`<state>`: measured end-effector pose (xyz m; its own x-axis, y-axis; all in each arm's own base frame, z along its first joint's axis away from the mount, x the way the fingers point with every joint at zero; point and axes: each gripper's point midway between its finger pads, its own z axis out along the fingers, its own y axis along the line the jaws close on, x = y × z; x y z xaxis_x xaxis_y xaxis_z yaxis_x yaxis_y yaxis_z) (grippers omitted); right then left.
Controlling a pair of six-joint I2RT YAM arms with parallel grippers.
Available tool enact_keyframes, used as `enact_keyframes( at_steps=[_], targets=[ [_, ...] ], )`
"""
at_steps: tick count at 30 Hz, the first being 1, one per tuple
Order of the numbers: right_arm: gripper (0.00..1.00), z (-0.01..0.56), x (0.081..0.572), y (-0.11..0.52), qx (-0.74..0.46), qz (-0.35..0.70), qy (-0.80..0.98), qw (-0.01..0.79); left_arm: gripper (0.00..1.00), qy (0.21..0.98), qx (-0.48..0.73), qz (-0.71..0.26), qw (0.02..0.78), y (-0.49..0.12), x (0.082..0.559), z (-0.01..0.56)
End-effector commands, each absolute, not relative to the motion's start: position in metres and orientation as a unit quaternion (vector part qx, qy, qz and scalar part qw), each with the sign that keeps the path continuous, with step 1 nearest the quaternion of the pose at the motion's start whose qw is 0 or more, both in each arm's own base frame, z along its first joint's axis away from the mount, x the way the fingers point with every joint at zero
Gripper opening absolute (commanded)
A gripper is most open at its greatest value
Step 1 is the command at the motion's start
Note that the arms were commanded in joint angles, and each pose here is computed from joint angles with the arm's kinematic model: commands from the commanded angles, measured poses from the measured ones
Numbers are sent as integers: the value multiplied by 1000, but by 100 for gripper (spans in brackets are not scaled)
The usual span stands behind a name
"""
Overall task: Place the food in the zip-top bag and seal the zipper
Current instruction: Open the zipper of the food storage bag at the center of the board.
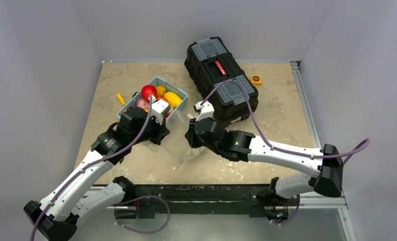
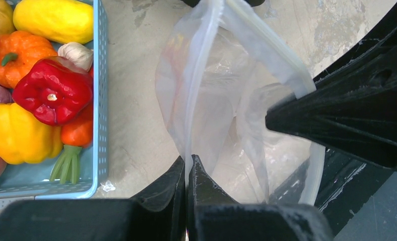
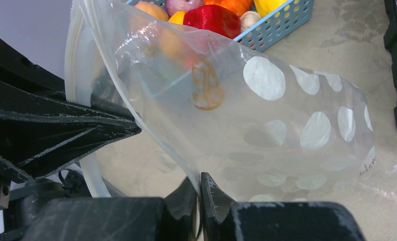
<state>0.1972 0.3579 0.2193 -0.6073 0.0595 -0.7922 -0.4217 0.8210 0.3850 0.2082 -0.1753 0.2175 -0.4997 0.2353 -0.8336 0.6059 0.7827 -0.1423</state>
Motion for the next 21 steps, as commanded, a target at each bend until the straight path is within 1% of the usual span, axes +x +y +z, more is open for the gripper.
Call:
enact_keyframes(
  at_steps=[1, 2, 4, 5, 7, 11, 16, 18, 21],
  targets=[
    [0, 230, 197, 363, -106, 298, 842, 438, 2, 829, 241, -220, 455, -177, 213, 235],
    [0, 228, 198, 359, -102, 292, 844, 439, 13, 829, 239, -219, 456, -177, 213, 236],
    [0, 227, 198, 349, -89, 288, 845, 442, 41, 829, 231, -215, 462, -174, 214, 239],
    [0, 229, 197, 346, -86, 291, 844, 443, 53, 827, 227, -213, 468, -172, 214, 241],
    [0, 229, 195, 337, -82, 288, 843, 446, 64, 815, 219, -213, 492, -166, 212, 250],
    [0, 240, 194, 301, -80, 246, 847, 464, 75, 775, 204, -222, 555, -155, 205, 273],
    [0, 264, 184, 234, -97, 194, 842, 494, 78, 756, 167, -202, 600, -134, 203, 291],
    [0, 274, 176, 210, -103, 192, 838, 500, 78, 759, 156, -192, 602, -128, 204, 291],
    [0, 294, 162, 191, -106, 228, 824, 508, 78, 768, 142, -177, 599, -123, 207, 289]
  ],
)
